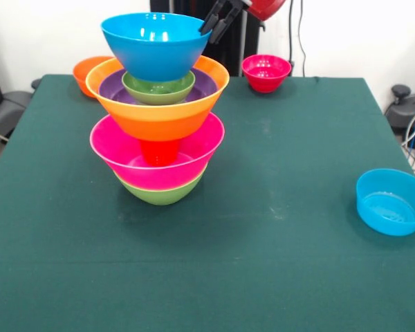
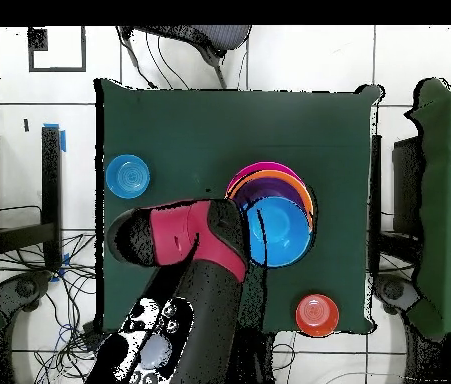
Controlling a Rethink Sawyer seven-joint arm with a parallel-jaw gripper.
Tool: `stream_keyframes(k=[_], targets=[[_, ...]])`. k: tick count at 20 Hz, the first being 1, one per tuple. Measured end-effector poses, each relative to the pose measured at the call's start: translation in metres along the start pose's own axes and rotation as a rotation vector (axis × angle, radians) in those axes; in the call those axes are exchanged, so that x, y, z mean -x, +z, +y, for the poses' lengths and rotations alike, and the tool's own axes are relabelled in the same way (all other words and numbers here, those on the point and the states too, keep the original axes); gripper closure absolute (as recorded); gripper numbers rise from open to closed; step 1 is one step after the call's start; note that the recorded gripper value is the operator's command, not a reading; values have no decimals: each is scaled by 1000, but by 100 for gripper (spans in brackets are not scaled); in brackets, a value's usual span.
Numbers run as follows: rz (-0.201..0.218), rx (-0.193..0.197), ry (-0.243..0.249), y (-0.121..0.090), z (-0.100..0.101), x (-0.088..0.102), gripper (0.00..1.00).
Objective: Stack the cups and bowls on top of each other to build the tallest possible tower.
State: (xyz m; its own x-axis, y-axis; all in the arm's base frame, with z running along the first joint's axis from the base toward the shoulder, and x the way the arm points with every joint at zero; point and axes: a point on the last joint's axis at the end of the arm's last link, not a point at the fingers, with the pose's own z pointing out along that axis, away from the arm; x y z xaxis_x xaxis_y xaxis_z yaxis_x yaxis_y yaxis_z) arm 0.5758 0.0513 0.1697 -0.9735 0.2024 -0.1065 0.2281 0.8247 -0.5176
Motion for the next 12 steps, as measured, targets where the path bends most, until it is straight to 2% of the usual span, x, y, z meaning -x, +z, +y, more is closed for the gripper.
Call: stream_keyframes(k=[12], targets=[[19,-3,9,7,-7,-3,100]])
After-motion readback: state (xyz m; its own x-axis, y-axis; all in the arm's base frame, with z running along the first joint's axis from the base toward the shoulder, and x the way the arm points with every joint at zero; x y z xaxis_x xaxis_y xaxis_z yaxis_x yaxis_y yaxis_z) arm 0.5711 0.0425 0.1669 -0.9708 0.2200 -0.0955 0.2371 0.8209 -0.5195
